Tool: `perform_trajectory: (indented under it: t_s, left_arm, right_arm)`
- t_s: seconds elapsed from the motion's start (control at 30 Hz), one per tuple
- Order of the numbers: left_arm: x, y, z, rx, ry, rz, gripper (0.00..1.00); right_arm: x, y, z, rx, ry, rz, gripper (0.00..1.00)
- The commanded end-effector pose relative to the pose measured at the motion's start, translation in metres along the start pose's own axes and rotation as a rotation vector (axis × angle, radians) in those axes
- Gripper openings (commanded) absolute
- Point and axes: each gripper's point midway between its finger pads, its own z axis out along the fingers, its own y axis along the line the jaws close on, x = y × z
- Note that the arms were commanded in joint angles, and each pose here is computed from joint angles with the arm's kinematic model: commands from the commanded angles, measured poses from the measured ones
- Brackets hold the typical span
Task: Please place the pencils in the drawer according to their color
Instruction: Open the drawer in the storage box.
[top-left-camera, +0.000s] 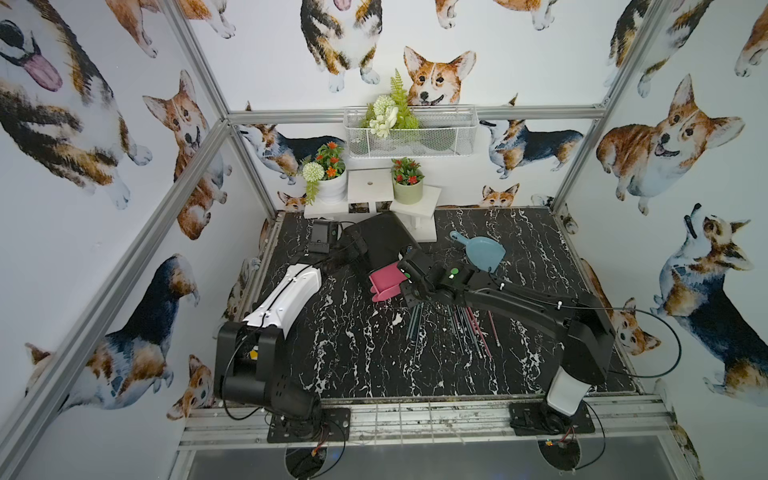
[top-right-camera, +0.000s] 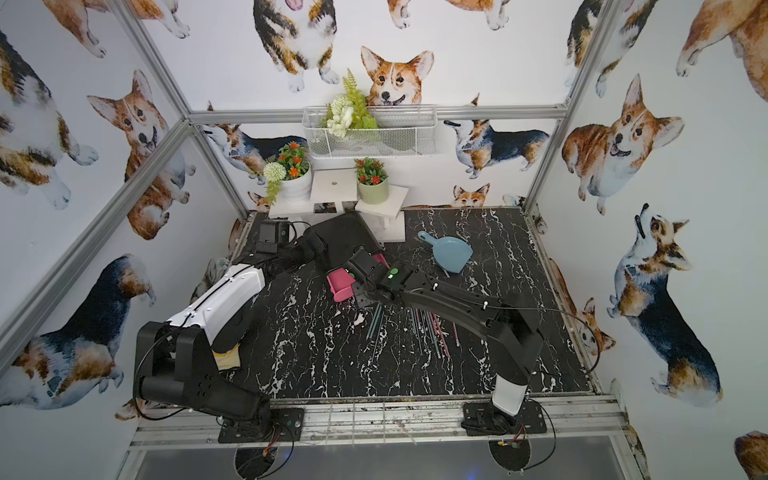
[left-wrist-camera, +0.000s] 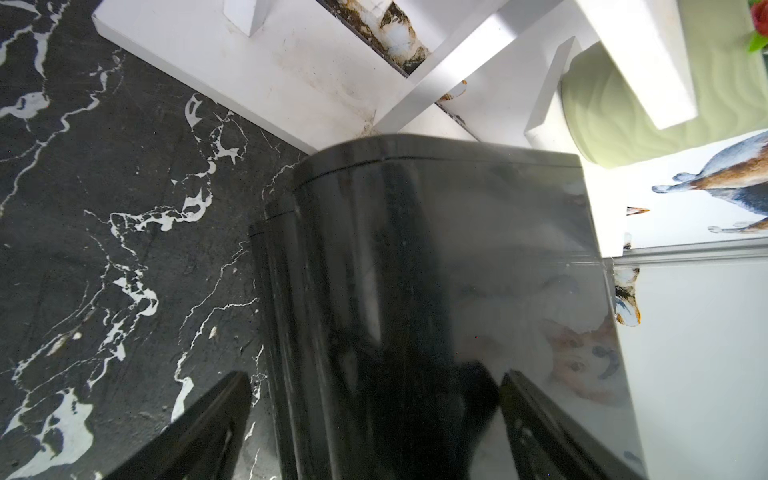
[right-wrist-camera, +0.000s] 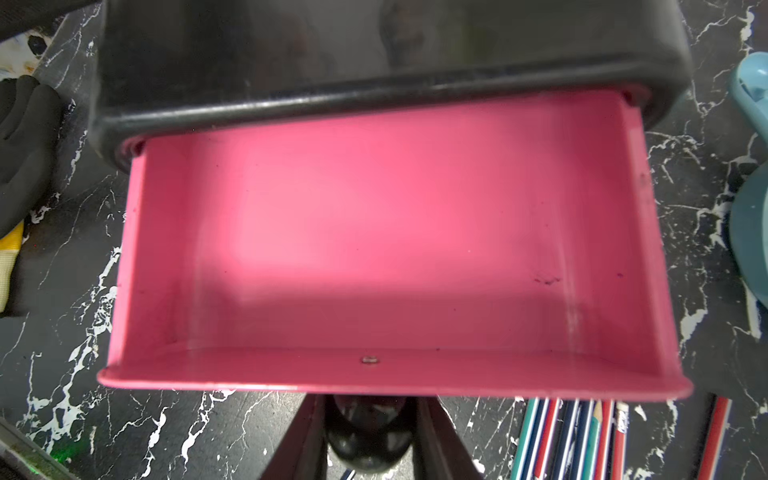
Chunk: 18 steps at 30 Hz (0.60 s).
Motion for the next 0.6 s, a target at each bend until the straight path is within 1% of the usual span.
perform_trajectory:
  t_s: [0.0, 0.13, 0.2, 0.27, 0.3, 0.37, 0.47, 0.53, 0.57]
  left_arm:
    - [0.0350, 0.0429, -0.0009, -0.178, 0.125, 0.007, 0.98]
    - [0.0336, 0.0413, -0.0018, -0.175, 0.122, 0.009, 0.98]
    - [0.0322, 0.0404, -0.0028, -0.172, 0.117, 0.007, 0.98]
    - [0.0322, 0.0409, -0.0032, -0.175, 0.116, 0.008, 0.98]
    - [0.0328, 0.0418, -0.0030, -0.177, 0.117, 0.006, 0.98]
    - [0.0323, 0.0407, -0.0036, -0.174, 0.115, 0.007, 0.98]
    - [0.0329, 0.0412, -0.0036, -0.176, 0.117, 0.006, 0.98]
    - [0.0326, 0.0418, -0.0038, -0.178, 0.117, 0.008, 0.98]
    - [0.0324, 0.0414, -0.0039, -0.177, 0.117, 0.009, 0.98]
  right_arm:
    - [0.0011, 0.0004, -0.0035, -0.001, -0.008, 0.022, 0.01]
    - [0.0063, 0.0009, -0.0057, -0.007, -0.003, 0.027, 0.03]
    - [0.0071, -0.0001, -0.0059, -0.004, -0.004, 0.029, 0.06]
    - [0.0062, -0.0015, -0.0062, 0.004, -0.009, 0.027, 0.14]
    - [0.0053, -0.0014, -0.0062, 0.004, -0.012, 0.025, 0.22]
    - [0.0028, -0.0002, -0.0065, 0.001, -0.019, 0.021, 0.29]
    - [-0.0008, 0.0017, -0.0065, -0.002, -0.025, 0.018, 0.44]
    - [-0.0027, 0.0025, -0.0072, -0.004, -0.030, 0.019, 0.51]
    - [-0.0028, 0.0026, -0.0074, -0.005, -0.030, 0.019, 0.53]
